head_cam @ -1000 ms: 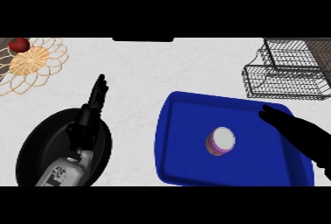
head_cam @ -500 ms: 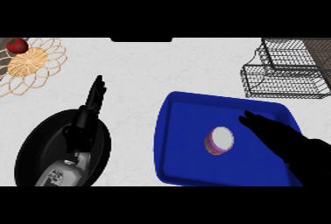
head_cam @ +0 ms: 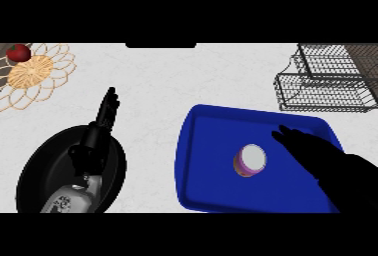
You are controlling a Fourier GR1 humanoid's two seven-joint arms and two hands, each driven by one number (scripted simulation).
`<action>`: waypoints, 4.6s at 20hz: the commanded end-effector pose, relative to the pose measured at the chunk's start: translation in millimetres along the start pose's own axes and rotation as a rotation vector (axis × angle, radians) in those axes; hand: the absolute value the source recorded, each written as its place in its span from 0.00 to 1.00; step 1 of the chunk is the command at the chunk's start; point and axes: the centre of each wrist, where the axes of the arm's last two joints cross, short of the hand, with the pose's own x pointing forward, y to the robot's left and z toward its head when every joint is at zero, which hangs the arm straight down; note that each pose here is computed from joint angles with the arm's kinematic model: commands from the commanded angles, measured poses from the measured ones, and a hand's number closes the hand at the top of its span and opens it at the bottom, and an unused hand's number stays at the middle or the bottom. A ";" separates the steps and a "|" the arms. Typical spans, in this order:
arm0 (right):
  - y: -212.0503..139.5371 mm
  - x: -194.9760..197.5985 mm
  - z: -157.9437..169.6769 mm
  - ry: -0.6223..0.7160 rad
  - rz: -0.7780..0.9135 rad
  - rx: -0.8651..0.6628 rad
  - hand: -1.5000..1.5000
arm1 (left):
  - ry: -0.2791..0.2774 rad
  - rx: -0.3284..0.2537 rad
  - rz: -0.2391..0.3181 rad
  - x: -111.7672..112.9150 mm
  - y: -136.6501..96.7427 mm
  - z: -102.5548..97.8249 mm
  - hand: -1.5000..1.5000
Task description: Pick the can from the tray and place it in the tiered basket
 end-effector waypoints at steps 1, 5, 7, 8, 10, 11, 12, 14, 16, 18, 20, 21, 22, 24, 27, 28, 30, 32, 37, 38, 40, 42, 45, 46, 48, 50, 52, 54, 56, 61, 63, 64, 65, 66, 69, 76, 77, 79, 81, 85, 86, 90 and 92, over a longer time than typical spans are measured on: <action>0.3 15.0 -13.9 0.023 0.086 0.018 0.00 | 0.001 -0.001 -0.013 -9.3 -2.5 -5.6 0.50; 18.2 5.9 -13.0 -0.004 0.163 0.009 0.00 | -0.002 -0.002 -0.006 6.2 15.6 -3.3 0.50; 14.6 8.4 -5.8 -0.020 0.178 -0.006 0.00 | -0.016 0.016 -0.022 13.0 -9.1 -9.3 0.50; 17.2 6.6 -38.4 0.003 0.183 -0.013 0.00 | 0.002 0.007 0.000 13.4 -5.7 -7.0 0.50; 19.7 1.7 -24.1 0.025 0.189 -0.025 0.00 | 0.005 -0.019 0.003 15.1 -15.3 -4.8 0.50; 28.8 -0.5 -23.6 0.047 0.191 -0.039 0.00 | 0.012 0.026 -0.019 7.6 -5.4 -18.6 0.50; 25.4 1.2 -17.9 0.077 0.186 -0.042 0.00 | -0.007 0.014 -0.006 -11.0 4.5 -16.4 0.50; 19.2 -7.2 -43.5 0.099 0.148 -0.057 0.00 | 0.004 -0.006 0.002 17.8 -7.0 -7.0 0.50; 17.1 5.8 -49.2 0.116 0.144 -0.037 0.00 | -0.013 -0.012 -0.009 -9.6 -5.3 0.3 0.50; 24.6 -11.6 -50.6 0.125 0.108 -0.036 0.00 | -0.007 0.010 0.011 7.5 -3.0 -7.3 0.50; 42.4 -21.9 -51.4 0.127 0.130 -0.010 0.00 | 0.011 0.011 -0.007 -18.2 0.6 -13.4 0.50; 37.2 -7.7 -47.2 0.121 0.106 -0.008 0.00 | 0.006 0.003 -0.002 3.3 6.1 -7.0 0.50; 27.0 -23.8 -42.7 0.108 0.098 0.011 0.00 | -0.008 0.004 -0.012 -4.0 0.8 -5.6 0.50; 39.6 -46.4 -43.5 0.108 0.102 0.034 0.00 | -0.001 0.011 -0.003 -2.8 -5.6 -1.2 0.50; 47.5 -32.6 -41.8 0.070 0.089 -0.003 0.00 | -0.005 0.013 -0.011 13.4 7.4 1.6 0.50; 39.6 -19.7 -48.6 0.074 0.093 0.003 0.00 | -0.002 0.032 -0.014 1.6 -0.6 2.8 0.50; 57.4 -26.8 -39.0 0.051 0.088 0.009 0.00 | 0.012 0.001 -0.003 25.0 -13.0 -24.7 0.50; 61.8 -37.4 -51.4 0.047 0.083 0.026 0.00 | 0.008 0.008 0.003 10.3 -1.9 7.0 0.50; 58.9 -26.2 -63.7 0.043 0.080 0.028 0.00 | -0.001 0.015 -0.010 3.6 3.9 -2.1 0.50; 55.5 -20.7 -66.8 0.040 0.071 0.025 0.00 | -0.004 0.011 -0.016 -5.7 -12.7 -9.0 0.50; 47.1 -27.7 -77.7 0.056 0.049 0.040 0.00 | 0.005 0.000 -0.015 4.3 -7.7 -7.0 0.50; 61.1 -40.5 -83.3 0.047 0.056 0.059 0.00 | 0.007 0.012 -0.012 10.9 -0.8 -1.7 0.50; 76.3 -24.9 -94.5 0.070 0.065 0.063 0.00 | -0.020 -0.003 -0.006 -10.5 -8.3 -2.1 0.50; 82.6 -18.4 -104.6 0.082 0.066 0.067 0.00 | -0.003 0.011 0.001 11.9 4.6 -1.7 0.50; 72.0 -36.9 -76.9 0.084 0.074 0.071 0.00 | -0.003 0.023 -0.011 -0.1 -15.2 -11.1 0.50; 71.3 -36.6 -91.8 0.087 0.066 0.069 0.00 | 0.008 -0.001 -0.002 4.9 4.2 -1.6 0.50; 82.1 -30.9 -107.6 0.096 0.080 0.076 0.00 | 0.014 -0.014 -0.013 9.2 -6.8 -6.8 0.50; 72.4 -17.5 -103.9 0.083 0.060 0.069 0.00 | -0.005 -0.013 0.008 -1.7 4.9 8.3 0.50; 92.1 -13.7 -103.5 0.073 0.055 0.077 0.00 | -0.002 0.001 -0.010 9.7 8.1 -10.8 0.50; 96.3 -22.1 -102.9 0.074 0.055 0.088 0.00 | -0.007 -0.010 -0.010 5.7 -2.8 -5.5 0.50; 89.3 -24.6 -119.4 0.078 0.061 0.088 0.00 | -0.012 0.000 -0.013 4.7 4.4 -3.7 0.50; 113.5 -30.2 -99.5 0.082 0.036 0.073 0.00 | 0.007 0.004 -0.020 0.1 6.4 -7.4 0.50; 93.5 -39.6 -109.0 0.074 0.046 0.083 0.00 | 0.002 0.008 0.006 -8.0 5.4 -17.2 0.50; 108.6 -37.5 -114.2 0.075 0.033 0.071 0.00 | -0.004 0.010 0.003 -3.1 -6.4 15.1 0.50; 117.5 -18.4 -97.2 0.066 0.002 0.070 0.00 | -0.005 0.013 -0.001 -10.7 -5.2 9.8 0.50; 127.4 -25.0 -136.8 0.072 -0.029 -0.027 1.00 | -0.003 0.009 -0.009 11.8 7.2 6.8 0.50; 125.0 -32.2 -129.9 0.046 -0.002 -0.046 1.00 | -0.005 0.015 -0.010 -2.5 6.0 -4.2 0.50; 135.1 -37.3 -121.9 0.030 0.083 -0.106 1.00 | 0.006 0.016 -0.004 9.7 -8.2 -13.2 0.50; 148.7 -45.9 -128.9 0.015 0.156 -0.137 1.00 | 0.009 -0.008 -0.003 14.0 13.6 -1.6 0.50; 156.1 -45.3 -146.7 0.143 0.219 -0.064 1.00 | 0.012 -0.005 -0.011 4.5 -13.5 5.1 0.50; 154.1 -58.5 -145.8 0.208 0.253 -0.051 1.00 | 0.002 0.017 -0.008 2.0 6.6 -11.6 0.50; 139.7 -77.2 -146.0 0.404 0.385 0.070 1.00 | -0.008 -0.002 -0.002 11.7 -4.2 -5.3 0.50; 129.2 -83.7 -138.2 0.433 0.391 0.030 1.00 | 0.003 -0.005 -0.007 4.9 7.4 1.5 0.50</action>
